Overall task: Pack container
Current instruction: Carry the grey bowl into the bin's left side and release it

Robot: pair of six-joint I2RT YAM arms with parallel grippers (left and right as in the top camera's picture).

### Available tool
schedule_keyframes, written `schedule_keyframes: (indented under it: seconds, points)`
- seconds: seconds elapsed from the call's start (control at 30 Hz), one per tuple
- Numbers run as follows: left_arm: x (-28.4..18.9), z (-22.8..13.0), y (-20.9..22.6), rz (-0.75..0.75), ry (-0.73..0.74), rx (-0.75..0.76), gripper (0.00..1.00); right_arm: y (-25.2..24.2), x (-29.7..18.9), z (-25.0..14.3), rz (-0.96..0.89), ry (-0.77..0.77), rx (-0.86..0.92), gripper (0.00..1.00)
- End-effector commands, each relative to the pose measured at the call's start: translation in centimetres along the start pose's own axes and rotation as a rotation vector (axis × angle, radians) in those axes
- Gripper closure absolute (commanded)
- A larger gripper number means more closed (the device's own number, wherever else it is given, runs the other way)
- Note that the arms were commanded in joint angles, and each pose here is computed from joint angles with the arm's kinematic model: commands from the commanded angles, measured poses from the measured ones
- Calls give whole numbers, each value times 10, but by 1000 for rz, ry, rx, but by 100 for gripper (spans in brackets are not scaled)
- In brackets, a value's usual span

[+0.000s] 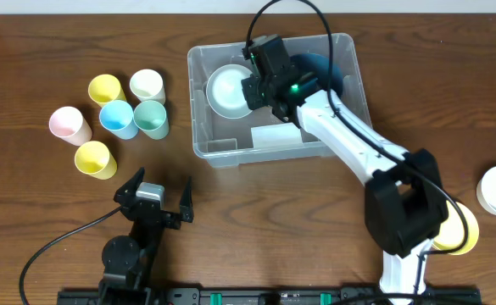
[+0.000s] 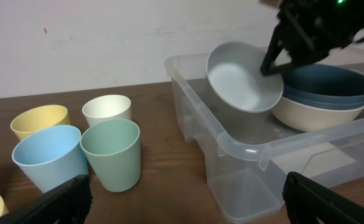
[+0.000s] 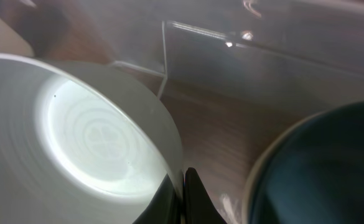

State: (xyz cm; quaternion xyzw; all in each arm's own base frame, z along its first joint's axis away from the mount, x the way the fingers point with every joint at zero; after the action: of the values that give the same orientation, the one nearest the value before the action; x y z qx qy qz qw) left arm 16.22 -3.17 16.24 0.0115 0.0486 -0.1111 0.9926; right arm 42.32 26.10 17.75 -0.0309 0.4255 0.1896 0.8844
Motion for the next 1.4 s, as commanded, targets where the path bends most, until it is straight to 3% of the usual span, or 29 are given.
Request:
schedule_keyframes:
  seconds: [0.0, 0.33, 0.37, 0.53, 0.63, 0.8, 0.9, 1.1, 1.37]
  points:
    - [1, -12, 0, -3, 45, 6, 2, 1, 14, -2, -4, 0, 15, 99]
    - [1, -12, 0, -3, 45, 6, 2, -2, 35, 0, -11, -46, 23, 99]
    - [1, -12, 0, -3, 45, 6, 2, -3, 35, 1, -11, -51, 25, 97]
    - [1, -12, 0, -3, 45, 6, 2, -9, 35, 2, -18, -53, 32, 62]
    - [1, -12, 0, -3, 45, 6, 2, -10, 35, 2, -21, -48, 33, 55]
    - [1, -12, 0, -3, 45, 6, 2, -8, 26, 5, -15, -27, 25, 54]
    - [1, -12, 0, -3, 45, 6, 2, -3, 3, 17, -8, -21, 7, 53]
    - [1, -12, 0, -3, 45, 6, 2, 8, -91, 59, 15, -81, -9, 30]
    - [1, -12, 0, -3, 45, 6, 2, -26, -227, 63, -75, -129, 96, 22]
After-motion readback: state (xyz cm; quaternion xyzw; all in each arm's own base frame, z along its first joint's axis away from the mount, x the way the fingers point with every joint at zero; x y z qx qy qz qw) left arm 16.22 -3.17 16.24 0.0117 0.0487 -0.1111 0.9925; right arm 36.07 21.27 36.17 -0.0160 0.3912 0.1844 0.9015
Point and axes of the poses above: each gripper's point midway between its finger pads, its own x axis out along the fingers, its own y axis along the line the jaws close on, z = x × y, the point moved 8 cm from there along -x, back along the fingers, and after that the axes turned 1 degree about x, right-handed, at the moved point
